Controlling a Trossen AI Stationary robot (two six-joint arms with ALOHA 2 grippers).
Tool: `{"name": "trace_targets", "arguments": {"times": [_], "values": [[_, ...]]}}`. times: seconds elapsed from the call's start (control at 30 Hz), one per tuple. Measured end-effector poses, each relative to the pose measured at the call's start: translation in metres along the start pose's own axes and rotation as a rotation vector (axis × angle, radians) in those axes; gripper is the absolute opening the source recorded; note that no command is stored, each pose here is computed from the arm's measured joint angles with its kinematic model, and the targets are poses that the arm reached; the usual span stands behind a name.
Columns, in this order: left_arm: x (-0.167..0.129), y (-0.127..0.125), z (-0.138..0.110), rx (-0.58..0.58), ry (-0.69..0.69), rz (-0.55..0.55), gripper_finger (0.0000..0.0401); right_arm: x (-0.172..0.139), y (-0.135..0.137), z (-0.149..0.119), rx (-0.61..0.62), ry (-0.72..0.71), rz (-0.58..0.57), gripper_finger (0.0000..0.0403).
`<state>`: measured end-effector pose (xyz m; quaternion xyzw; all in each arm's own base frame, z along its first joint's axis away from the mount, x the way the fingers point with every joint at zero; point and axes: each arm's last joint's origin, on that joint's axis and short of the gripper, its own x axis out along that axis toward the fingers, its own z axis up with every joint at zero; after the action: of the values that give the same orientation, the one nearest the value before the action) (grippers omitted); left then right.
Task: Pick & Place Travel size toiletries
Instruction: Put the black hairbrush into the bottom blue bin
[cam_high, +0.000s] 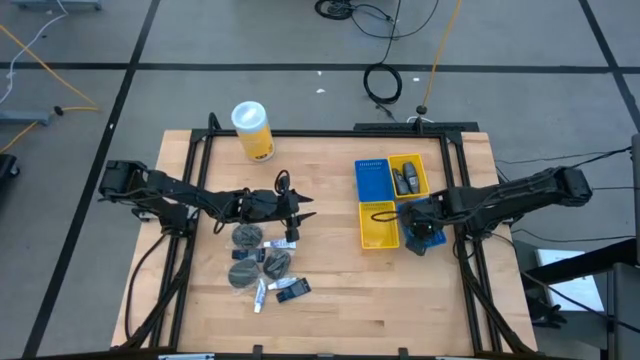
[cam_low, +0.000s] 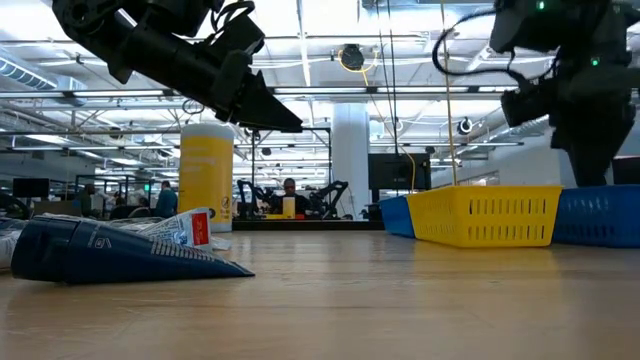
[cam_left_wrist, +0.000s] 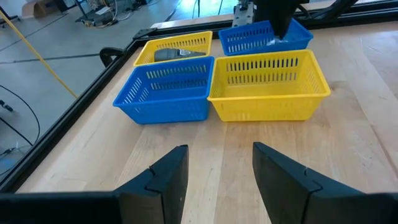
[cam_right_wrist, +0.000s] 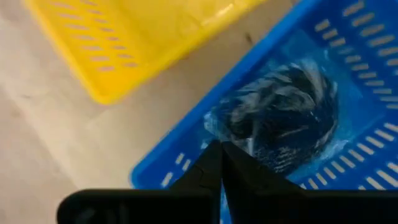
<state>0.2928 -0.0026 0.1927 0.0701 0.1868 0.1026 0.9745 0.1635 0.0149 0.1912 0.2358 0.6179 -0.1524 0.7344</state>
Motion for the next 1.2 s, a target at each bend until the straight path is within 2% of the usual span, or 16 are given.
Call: {"name": "trace_targets", "arguments": {"times": [0.27,0.53,0.73,0.87,0.97,1.07,1.2], "values": [[0.0,0.0,0.0,0.001,0.002,0.0,0.0175,0.021,-0.015,-0.002,0.031,0.002,0.014,0.0001],[0.0,0.0,0.0,0.004,0.002,0.001,0.0175,0.018,-0.012,0.02,0.075,-0.186,0.124,0.0001],[0.0,0.0,-0.001,0.005,0.006,0.001,0.0175,0.017,-0.018,0.017,0.096,-0.148,0.094,0.0001],[0.0,0.0,-0.001,0.004,0.006,0.001,0.0175,0.0,-0.016,0.017,0.091,-0.174,0.087,0.0],[0.0,0.0,-0.001,0.004,0.006,0.001,0.0175,-0.018,-0.01,0.02,0.022,-0.312,0.076,0.0],[0.0,0.0,-0.001,0.002,0.01,0.001,0.0175,-0.029,0.0,0.028,-0.115,-0.545,0.093,0.0],[0.0,0.0,-0.006,0.016,0.063,0.005,0.0175,-0.023,0.016,0.039,-0.338,-0.82,0.179,0.0]]}}
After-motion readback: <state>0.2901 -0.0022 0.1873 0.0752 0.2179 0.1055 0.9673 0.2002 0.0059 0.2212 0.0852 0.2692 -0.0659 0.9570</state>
